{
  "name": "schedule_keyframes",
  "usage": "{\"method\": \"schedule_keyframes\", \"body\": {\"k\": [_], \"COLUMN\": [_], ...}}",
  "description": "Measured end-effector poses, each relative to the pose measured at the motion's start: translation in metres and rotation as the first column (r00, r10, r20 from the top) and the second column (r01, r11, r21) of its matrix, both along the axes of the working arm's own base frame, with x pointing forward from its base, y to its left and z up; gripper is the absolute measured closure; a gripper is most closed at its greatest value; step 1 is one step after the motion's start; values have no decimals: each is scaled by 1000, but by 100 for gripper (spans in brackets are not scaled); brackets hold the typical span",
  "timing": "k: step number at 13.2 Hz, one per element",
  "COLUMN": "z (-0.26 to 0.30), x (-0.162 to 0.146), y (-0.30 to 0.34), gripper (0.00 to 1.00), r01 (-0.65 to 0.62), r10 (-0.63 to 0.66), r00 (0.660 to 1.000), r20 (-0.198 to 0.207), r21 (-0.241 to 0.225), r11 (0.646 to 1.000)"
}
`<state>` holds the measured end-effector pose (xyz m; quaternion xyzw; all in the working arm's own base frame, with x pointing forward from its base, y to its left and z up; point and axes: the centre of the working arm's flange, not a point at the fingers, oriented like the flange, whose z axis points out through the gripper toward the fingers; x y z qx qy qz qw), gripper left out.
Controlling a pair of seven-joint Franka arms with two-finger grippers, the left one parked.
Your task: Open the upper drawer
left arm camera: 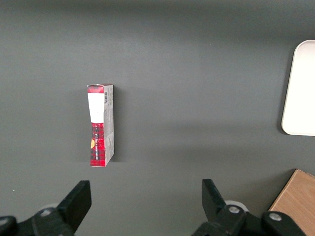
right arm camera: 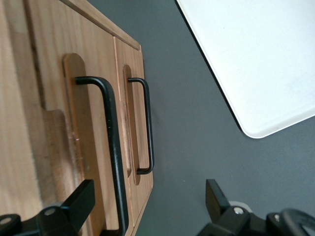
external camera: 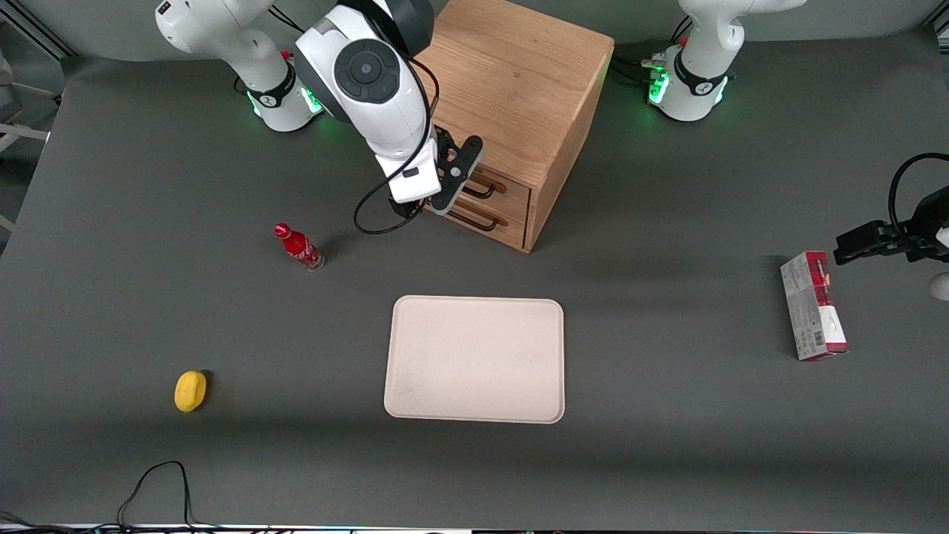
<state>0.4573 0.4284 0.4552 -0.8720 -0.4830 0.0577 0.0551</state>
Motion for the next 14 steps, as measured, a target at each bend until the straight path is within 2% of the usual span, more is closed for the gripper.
{"method": "schedule_keyframes", "body": {"k": [5, 14], "z": [-28, -29], "x": [-1, -1], "y": [-3, -3], "gripper": [0, 0], "r01": [9, -15], "r10": [-9, 14], "r00": [1000, 1000], "r20": [18, 28], "r21": [10, 20], "r11": [1000, 1000]}}
